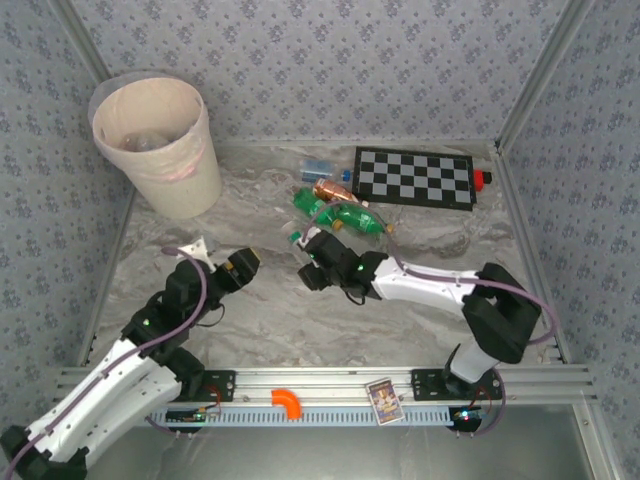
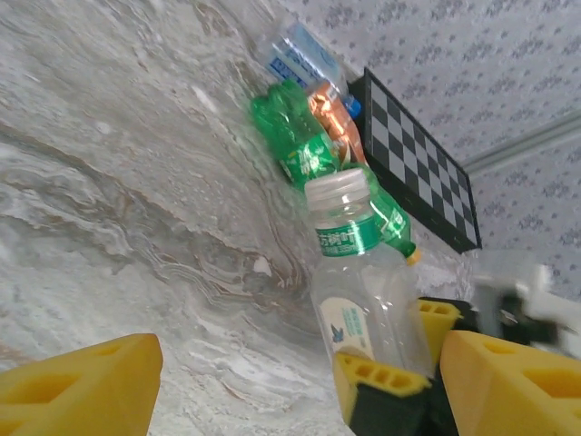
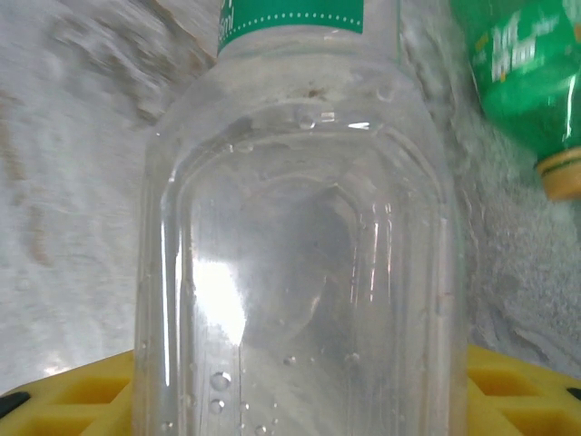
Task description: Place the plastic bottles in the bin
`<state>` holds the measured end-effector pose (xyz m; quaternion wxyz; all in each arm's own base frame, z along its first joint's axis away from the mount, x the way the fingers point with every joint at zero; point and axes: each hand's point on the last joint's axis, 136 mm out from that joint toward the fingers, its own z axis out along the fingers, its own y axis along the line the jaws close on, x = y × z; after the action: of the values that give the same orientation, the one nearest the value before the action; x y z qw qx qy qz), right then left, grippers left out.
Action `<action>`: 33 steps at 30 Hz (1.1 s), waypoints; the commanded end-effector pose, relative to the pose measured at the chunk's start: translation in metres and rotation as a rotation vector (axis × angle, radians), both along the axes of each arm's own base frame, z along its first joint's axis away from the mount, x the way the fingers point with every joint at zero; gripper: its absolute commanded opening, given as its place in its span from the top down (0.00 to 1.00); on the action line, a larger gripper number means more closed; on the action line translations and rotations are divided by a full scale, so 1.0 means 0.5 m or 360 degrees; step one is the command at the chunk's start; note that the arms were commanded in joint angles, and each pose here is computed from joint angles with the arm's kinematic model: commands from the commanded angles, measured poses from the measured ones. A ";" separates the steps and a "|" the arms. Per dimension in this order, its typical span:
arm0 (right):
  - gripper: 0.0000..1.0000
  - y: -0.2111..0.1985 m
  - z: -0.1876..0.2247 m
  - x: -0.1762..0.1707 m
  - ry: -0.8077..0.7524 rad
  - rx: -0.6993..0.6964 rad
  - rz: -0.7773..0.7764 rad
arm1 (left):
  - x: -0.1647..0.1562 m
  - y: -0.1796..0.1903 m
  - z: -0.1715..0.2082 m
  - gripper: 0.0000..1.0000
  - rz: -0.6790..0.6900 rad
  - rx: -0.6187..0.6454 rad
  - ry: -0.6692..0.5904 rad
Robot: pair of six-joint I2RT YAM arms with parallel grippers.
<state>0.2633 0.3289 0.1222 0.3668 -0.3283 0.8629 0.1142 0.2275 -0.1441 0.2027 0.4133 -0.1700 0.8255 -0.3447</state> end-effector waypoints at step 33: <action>0.41 0.035 0.136 -0.129 -0.0364 0.0204 0.0316 | 0.065 -0.136 0.086 0.50 -0.0291 -0.0209 -0.0103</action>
<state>0.1974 0.3444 0.1774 0.4496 -0.4037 0.7803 0.1615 0.2567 -0.2090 0.2232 0.3759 -0.1176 0.8148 -0.4254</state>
